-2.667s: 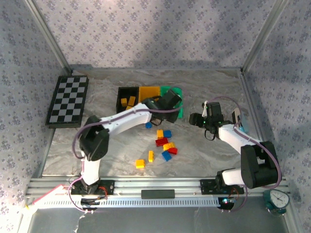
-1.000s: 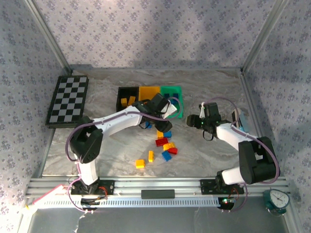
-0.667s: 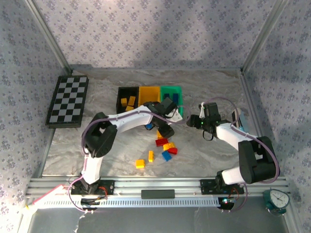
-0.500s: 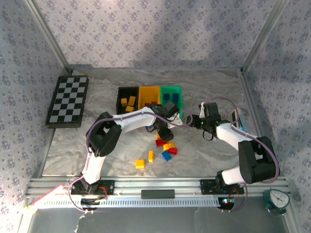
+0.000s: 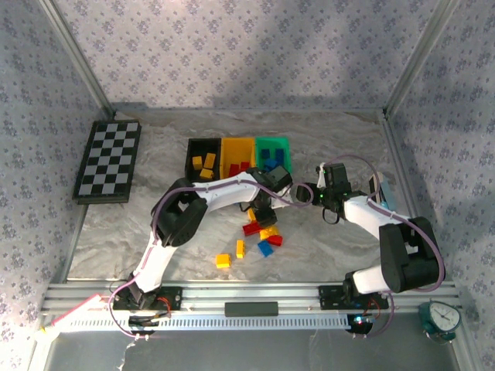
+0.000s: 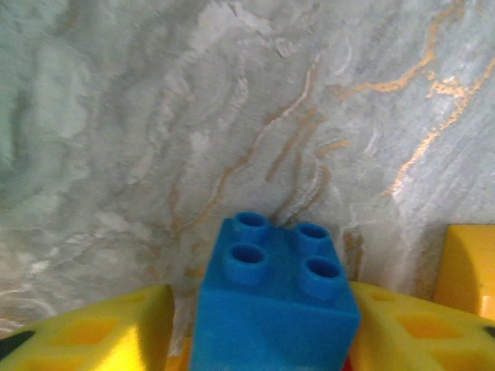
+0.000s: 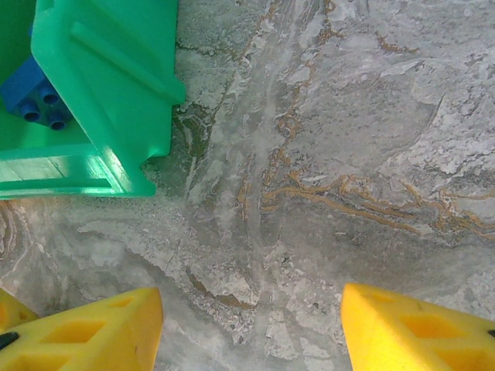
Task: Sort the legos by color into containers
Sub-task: Pick up the lego from the center of the table.
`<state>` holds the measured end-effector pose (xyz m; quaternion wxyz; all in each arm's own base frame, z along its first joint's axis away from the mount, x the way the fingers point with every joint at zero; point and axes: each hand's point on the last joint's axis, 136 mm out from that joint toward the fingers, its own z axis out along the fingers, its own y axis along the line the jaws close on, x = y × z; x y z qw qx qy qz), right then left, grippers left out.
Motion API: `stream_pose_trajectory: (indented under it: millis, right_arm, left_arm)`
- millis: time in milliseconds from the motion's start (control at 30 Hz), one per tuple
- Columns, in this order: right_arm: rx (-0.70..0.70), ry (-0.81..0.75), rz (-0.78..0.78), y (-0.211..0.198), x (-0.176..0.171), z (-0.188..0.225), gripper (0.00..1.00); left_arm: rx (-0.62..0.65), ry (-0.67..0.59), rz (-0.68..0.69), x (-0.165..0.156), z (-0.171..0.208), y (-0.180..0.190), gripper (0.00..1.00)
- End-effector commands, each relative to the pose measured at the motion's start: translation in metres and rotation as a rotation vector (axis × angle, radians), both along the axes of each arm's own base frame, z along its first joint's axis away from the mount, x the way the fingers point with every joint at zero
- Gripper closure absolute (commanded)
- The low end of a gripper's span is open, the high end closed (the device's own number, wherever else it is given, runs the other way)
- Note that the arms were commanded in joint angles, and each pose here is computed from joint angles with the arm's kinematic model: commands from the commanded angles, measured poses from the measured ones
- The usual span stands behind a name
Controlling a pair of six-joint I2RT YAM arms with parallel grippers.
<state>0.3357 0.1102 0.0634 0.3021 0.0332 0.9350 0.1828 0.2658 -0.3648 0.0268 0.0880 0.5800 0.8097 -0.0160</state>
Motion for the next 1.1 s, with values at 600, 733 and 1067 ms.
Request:
stream_pose_trajectory:
  millis: [600, 733, 1067]
  right_arm:
    - [0.004, -0.006, 0.014, 0.006, 0.006, 0.005, 0.36]
    - [0.002, -0.016, 0.014, 0.007, 0.007, 0.006, 0.36]
    - [0.004, -0.012, 0.018, 0.008, 0.007, 0.005, 0.36]
  left_arm:
    - [-0.224, -0.276, 0.139, 0.044, 0.079, -0.026, 0.87]
    - [-0.292, -0.395, 0.250, 0.068, 0.110, -0.032, 0.88]
    - [-0.246, -0.617, 0.473, 0.134, 0.137, -0.037, 0.90]
